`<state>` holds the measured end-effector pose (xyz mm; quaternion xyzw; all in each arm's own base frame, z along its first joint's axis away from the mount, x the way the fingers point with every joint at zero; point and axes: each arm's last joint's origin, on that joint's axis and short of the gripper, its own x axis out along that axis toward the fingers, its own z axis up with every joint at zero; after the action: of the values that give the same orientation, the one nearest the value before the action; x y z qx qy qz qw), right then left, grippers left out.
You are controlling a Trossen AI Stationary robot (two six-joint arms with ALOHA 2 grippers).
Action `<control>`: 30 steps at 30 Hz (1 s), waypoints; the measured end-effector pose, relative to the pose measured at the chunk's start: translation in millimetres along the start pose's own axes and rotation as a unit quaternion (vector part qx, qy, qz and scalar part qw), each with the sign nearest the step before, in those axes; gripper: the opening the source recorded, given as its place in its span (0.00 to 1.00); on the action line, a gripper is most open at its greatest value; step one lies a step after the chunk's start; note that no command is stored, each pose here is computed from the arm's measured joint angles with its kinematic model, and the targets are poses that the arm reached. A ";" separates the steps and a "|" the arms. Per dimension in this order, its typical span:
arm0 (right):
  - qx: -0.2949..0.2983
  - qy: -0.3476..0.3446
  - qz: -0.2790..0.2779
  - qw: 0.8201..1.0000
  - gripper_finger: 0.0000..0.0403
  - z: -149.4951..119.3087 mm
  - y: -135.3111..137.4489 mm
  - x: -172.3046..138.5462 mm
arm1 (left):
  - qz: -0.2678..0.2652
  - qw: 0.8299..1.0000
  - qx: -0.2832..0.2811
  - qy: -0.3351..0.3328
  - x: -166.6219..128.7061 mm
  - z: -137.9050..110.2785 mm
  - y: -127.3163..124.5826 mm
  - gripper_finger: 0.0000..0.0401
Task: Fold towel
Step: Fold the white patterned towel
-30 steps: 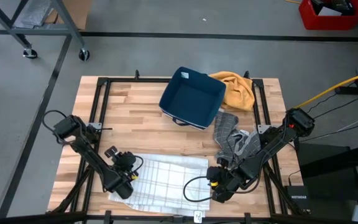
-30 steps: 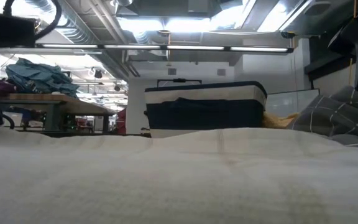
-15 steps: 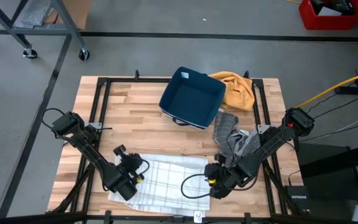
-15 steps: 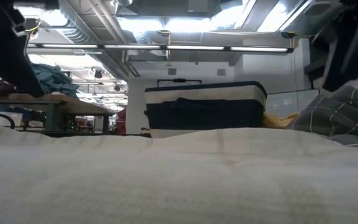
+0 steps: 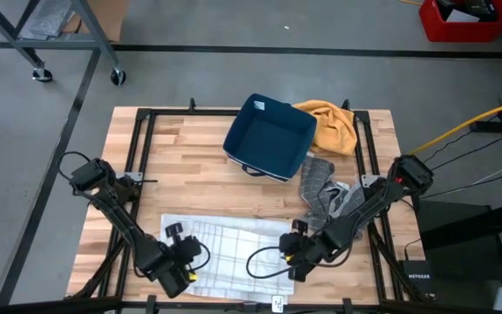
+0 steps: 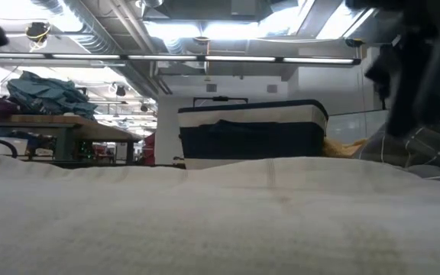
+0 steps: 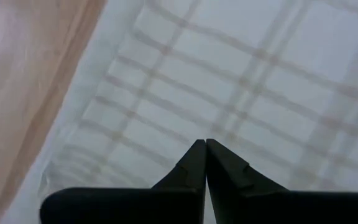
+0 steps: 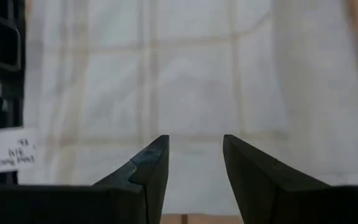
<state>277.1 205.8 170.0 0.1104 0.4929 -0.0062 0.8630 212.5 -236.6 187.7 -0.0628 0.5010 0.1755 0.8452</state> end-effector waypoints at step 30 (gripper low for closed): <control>0.008 0.013 0.045 0.999 0.39 -7.4 9.7 39.8 | 0.135 0.979 -0.152 0.030 51.3 -36.0 54.7 0.00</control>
<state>292.5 220.6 134.3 0.1398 0.4984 0.0300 0.8551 185.5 -183.9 129.3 -0.1281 0.4970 0.3599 0.7792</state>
